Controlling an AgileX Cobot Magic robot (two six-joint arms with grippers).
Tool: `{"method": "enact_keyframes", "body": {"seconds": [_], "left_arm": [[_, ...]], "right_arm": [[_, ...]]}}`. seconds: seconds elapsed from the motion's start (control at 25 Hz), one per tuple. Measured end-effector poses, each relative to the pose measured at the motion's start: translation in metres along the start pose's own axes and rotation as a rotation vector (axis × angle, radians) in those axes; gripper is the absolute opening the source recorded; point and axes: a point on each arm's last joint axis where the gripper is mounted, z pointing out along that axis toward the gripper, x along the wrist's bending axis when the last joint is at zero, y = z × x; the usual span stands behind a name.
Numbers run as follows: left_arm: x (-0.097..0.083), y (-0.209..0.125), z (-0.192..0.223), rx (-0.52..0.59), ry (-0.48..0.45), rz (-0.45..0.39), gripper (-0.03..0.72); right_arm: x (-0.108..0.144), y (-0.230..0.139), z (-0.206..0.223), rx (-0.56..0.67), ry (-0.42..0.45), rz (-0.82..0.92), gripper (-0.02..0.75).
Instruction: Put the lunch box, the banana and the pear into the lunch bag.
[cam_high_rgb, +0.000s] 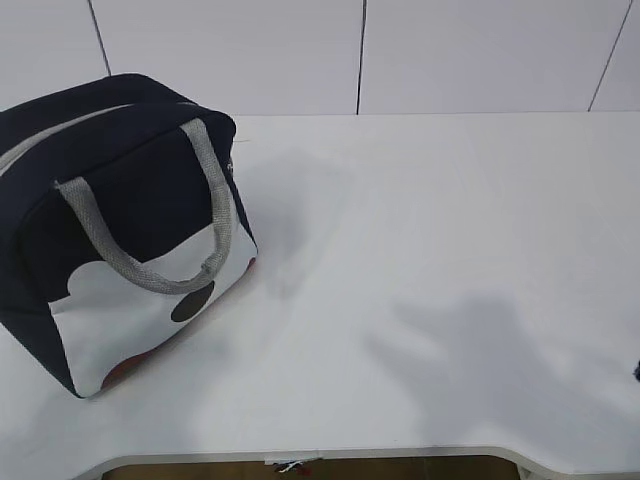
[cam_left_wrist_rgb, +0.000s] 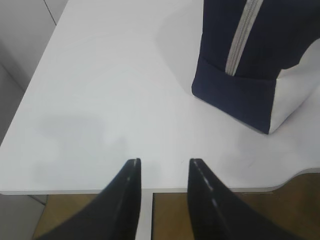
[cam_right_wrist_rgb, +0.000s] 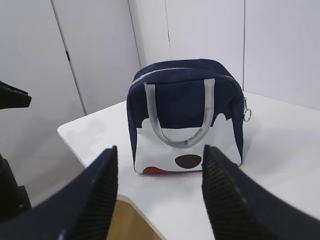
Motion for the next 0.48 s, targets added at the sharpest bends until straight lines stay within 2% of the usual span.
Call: {"method": "enact_keyframes", "body": {"seconds": [0.48], "left_arm": [[0.000,0.000,0.000,0.000,0.000,0.000,0.243]], "right_arm": [[0.004,-0.010,-0.016,-0.055,0.002,-0.019,0.437]]}}
